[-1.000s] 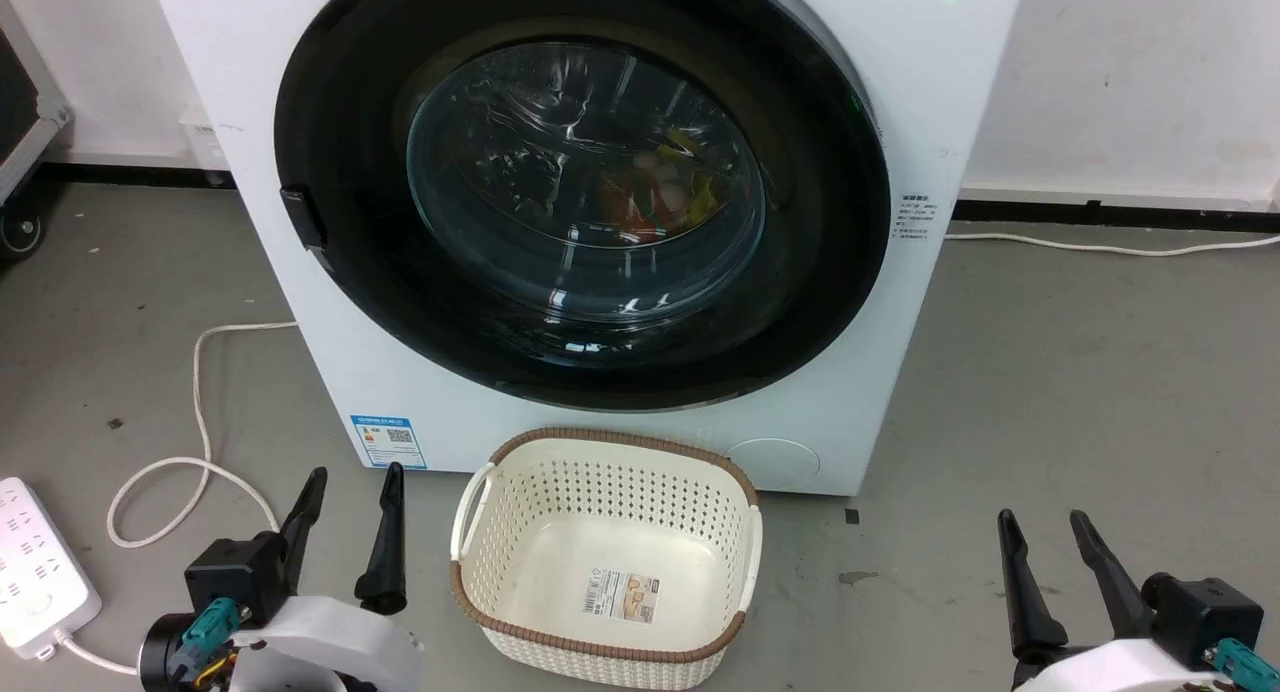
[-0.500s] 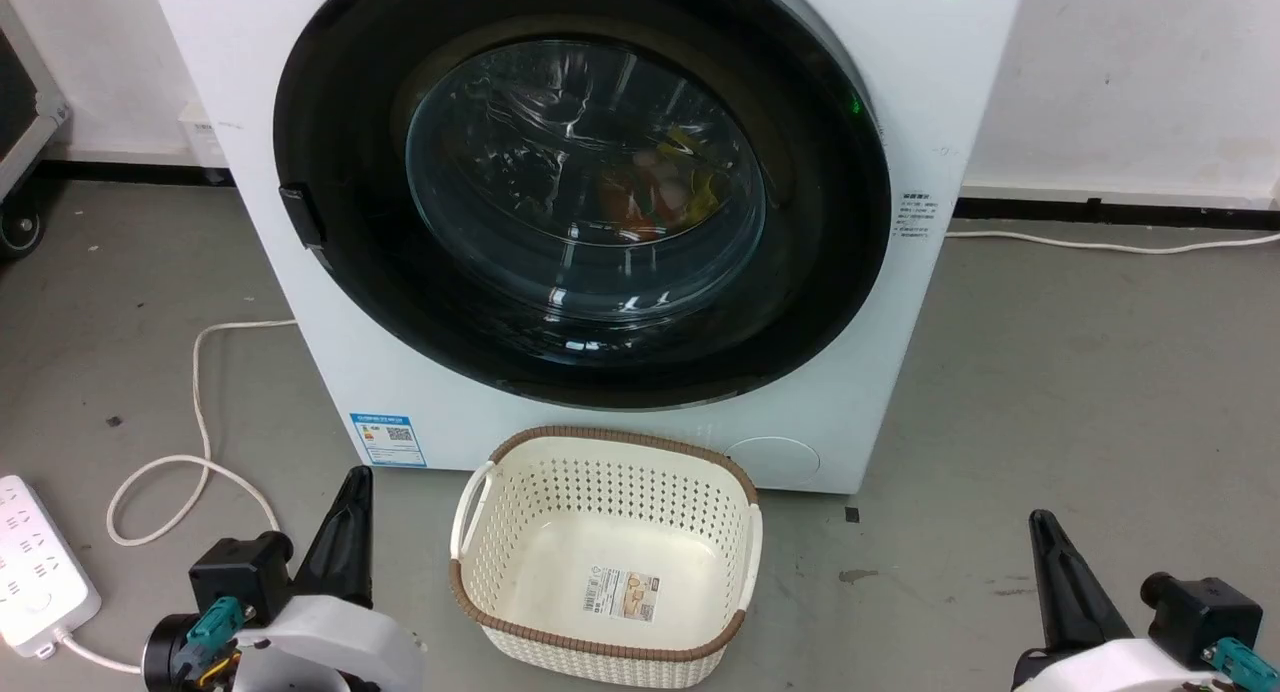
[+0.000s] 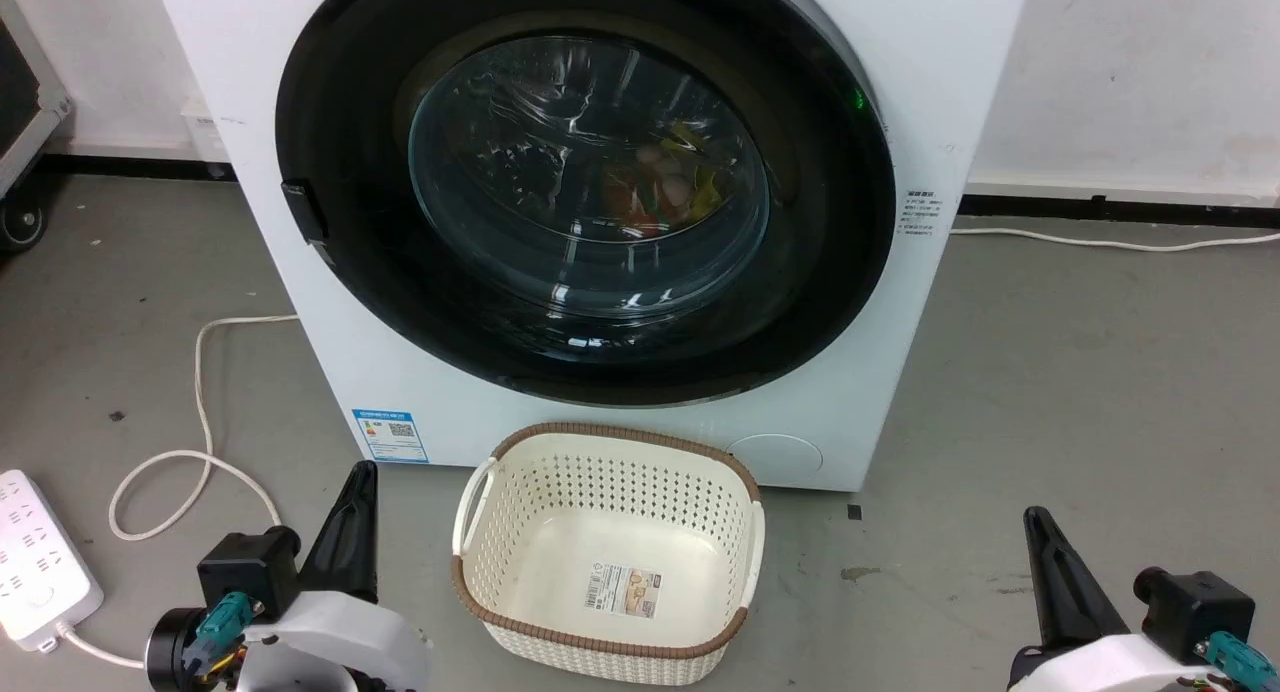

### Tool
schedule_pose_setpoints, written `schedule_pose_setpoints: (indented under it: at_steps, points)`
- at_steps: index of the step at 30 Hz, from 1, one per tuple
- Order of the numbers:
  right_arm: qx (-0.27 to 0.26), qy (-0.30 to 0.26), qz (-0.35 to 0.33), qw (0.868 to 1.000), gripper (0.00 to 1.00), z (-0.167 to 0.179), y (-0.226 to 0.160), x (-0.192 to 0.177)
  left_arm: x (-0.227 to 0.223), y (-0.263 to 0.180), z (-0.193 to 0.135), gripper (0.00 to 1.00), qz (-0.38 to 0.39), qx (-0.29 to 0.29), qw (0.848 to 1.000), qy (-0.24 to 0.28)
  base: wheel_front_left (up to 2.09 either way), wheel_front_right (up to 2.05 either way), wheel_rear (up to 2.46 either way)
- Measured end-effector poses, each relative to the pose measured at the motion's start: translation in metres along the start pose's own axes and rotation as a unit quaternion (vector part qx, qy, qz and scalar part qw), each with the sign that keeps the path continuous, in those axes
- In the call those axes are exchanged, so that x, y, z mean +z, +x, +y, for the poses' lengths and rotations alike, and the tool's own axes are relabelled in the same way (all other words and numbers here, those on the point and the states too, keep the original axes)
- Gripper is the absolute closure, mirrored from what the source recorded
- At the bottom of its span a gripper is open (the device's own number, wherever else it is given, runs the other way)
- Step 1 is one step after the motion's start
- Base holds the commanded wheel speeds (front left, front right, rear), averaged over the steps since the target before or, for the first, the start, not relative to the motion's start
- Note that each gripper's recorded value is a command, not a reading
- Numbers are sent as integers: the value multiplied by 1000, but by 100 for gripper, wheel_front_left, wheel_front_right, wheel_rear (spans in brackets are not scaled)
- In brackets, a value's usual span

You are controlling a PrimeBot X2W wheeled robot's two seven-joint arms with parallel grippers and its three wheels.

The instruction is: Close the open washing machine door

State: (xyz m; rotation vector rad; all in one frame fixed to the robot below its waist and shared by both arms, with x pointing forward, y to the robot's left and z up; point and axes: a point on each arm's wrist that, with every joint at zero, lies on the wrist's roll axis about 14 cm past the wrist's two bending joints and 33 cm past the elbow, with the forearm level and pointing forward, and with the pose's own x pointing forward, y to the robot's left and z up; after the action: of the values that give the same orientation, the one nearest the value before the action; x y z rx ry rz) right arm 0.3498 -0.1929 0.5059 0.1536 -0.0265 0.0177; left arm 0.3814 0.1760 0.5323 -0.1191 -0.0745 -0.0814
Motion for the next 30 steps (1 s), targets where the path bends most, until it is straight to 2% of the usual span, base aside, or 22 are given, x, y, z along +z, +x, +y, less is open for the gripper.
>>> schedule_pose_setpoints:
  at_steps: [30]
  points:
    - [17, -27, 12, 999, 100, 10, 5, 1, 2, 0, -2, 100, 4, 6, 1000, 22, 0, 0, 0]
